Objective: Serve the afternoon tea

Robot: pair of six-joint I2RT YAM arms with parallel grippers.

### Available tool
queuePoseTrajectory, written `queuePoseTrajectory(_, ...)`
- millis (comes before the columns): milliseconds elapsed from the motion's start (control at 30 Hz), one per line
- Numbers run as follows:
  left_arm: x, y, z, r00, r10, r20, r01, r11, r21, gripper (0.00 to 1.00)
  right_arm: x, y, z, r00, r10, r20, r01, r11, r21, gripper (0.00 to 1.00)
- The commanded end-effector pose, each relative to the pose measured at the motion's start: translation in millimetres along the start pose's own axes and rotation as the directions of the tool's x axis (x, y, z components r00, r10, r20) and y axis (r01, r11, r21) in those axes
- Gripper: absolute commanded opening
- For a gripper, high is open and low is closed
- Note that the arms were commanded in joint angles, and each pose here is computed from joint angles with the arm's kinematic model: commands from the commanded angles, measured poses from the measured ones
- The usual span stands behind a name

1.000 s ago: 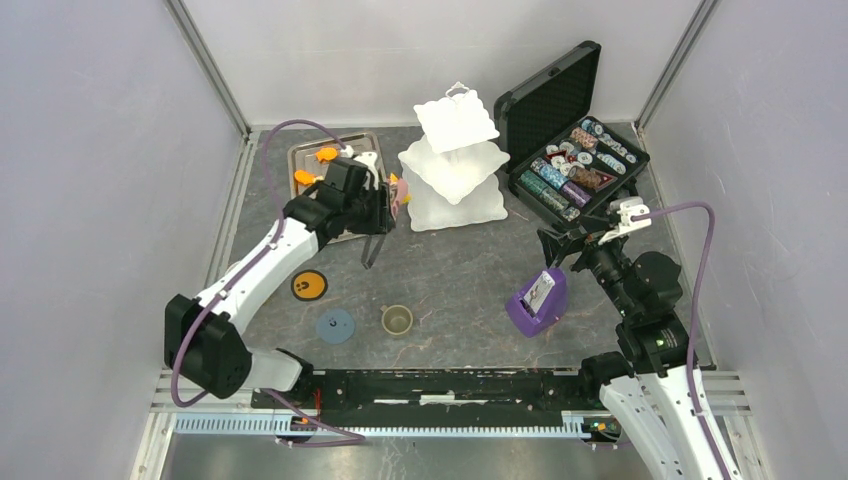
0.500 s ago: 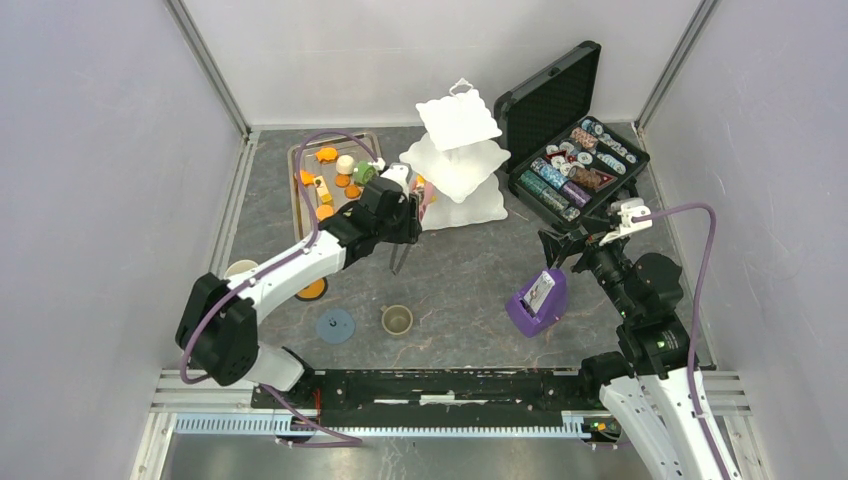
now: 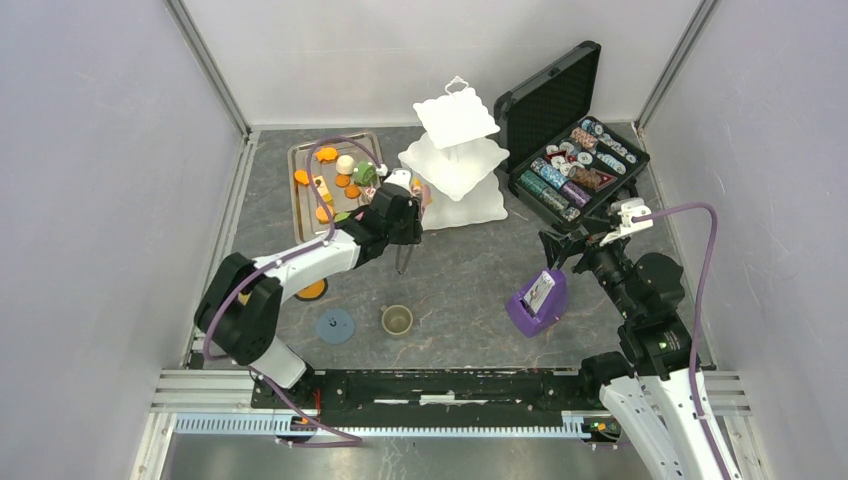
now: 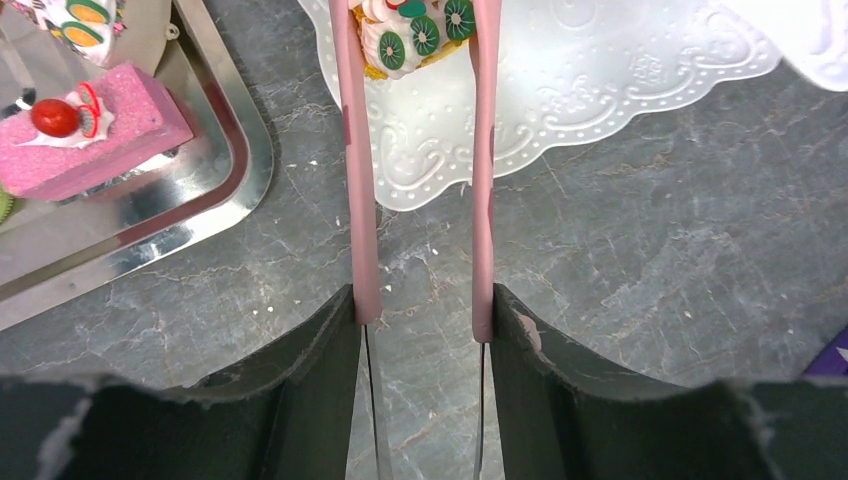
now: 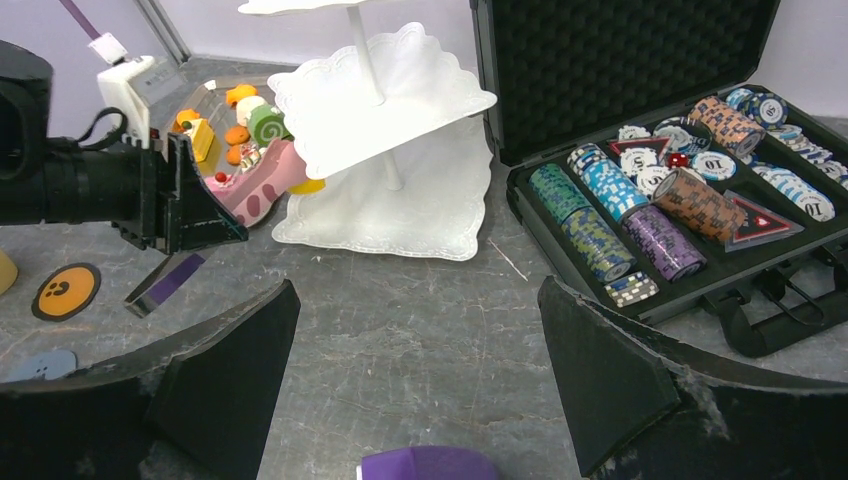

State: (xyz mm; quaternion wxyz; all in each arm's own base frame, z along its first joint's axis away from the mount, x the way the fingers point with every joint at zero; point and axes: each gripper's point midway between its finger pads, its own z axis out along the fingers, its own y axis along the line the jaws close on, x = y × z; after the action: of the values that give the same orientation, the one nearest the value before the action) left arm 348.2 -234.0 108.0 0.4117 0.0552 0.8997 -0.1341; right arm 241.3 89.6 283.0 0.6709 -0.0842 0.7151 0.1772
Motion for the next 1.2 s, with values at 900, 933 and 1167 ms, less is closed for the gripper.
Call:
queuePoseTrajectory(900,-60,-20,106,0.999,-0.031,0.032,0.03,0.999,0.029,0.27,-23,-3,-1,0.999,-0.033,0.028,0.032,0.999,0.027,0.98)
queuePoseTrajectory(933,-60,-21,109,0.999,-0.03,0.028,0.029,0.999,0.026,0.28,-23,-3,-1,0.999,-0.033,0.027,0.032,0.999,0.027,0.98)
queuePoseTrajectory(1167,-61,-22,114,1.0,-0.027,0.01,0.027,0.999,0.018,0.32,-22,-4,-1,0.999,-0.034,0.026,0.033,0.999,0.029,0.98)
